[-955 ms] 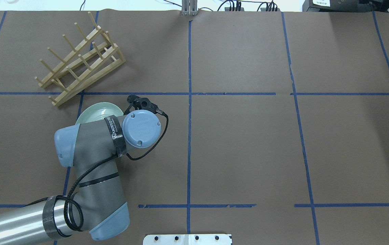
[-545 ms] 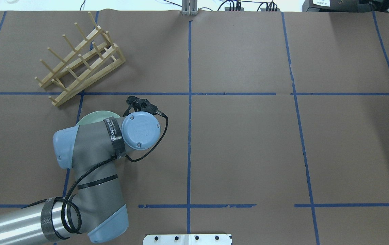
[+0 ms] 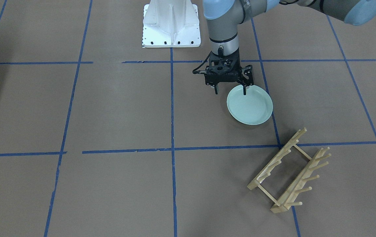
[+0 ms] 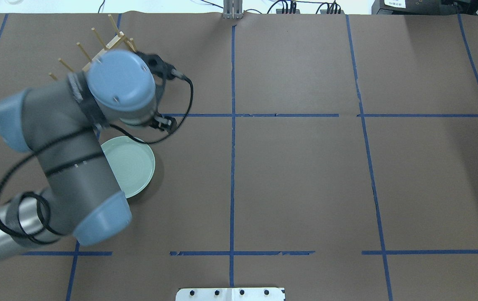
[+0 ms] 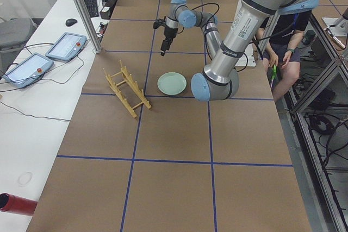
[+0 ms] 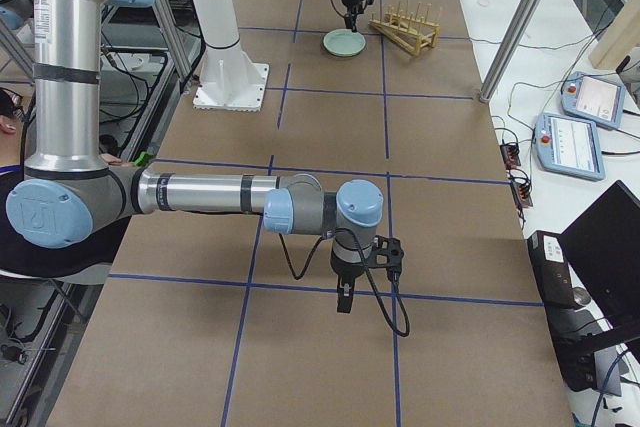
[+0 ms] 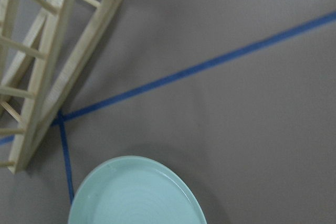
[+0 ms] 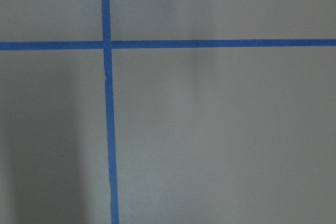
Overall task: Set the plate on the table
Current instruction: 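Lower the plate flat onto the table and open the left gripper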
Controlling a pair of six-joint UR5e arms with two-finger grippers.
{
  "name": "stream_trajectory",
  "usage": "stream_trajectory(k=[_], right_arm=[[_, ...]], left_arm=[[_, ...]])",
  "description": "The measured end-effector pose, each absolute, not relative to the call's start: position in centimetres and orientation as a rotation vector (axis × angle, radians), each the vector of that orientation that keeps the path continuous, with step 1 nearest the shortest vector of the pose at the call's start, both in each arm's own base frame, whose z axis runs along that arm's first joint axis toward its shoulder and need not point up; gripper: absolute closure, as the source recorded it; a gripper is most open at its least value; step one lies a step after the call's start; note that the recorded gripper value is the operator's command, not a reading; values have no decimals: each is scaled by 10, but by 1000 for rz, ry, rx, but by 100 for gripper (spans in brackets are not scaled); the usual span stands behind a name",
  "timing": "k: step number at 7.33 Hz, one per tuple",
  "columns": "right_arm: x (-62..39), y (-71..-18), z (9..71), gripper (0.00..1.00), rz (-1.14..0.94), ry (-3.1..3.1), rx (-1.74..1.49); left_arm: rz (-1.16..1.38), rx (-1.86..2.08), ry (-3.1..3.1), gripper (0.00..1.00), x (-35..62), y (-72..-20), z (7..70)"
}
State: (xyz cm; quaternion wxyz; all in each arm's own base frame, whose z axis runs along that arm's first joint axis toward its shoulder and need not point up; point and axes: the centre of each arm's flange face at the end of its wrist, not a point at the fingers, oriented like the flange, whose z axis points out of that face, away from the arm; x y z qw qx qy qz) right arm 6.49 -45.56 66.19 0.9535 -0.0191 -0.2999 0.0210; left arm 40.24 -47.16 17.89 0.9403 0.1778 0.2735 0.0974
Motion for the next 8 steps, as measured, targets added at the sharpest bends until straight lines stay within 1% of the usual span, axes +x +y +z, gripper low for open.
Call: stream_trajectory(k=[1,2,3,4,5,6,8], right_arm=[[65,-456,662,0,43,-609,-39],[65,-456,662,0,43,-609,-39],[65,-456,662,0,43,-609,-39],[65,-456,662,0,43,-609,-39],[65,-456,662,0,43,-609,-39],[65,-456,662,0,43,-609,-39],[65,-456,662,0,43,-609,-39]], left_arm=[[250,389,602,0,343,-510,171],[330,411,635,0,275,-544,177],[383,426,668,0,212,-568,193],[386,438,692,0,162,-581,212],[367,436,711,0,128,-585,241],[344,416,737,0,102,-586,284],[289,318,827,0,46,-584,405]])
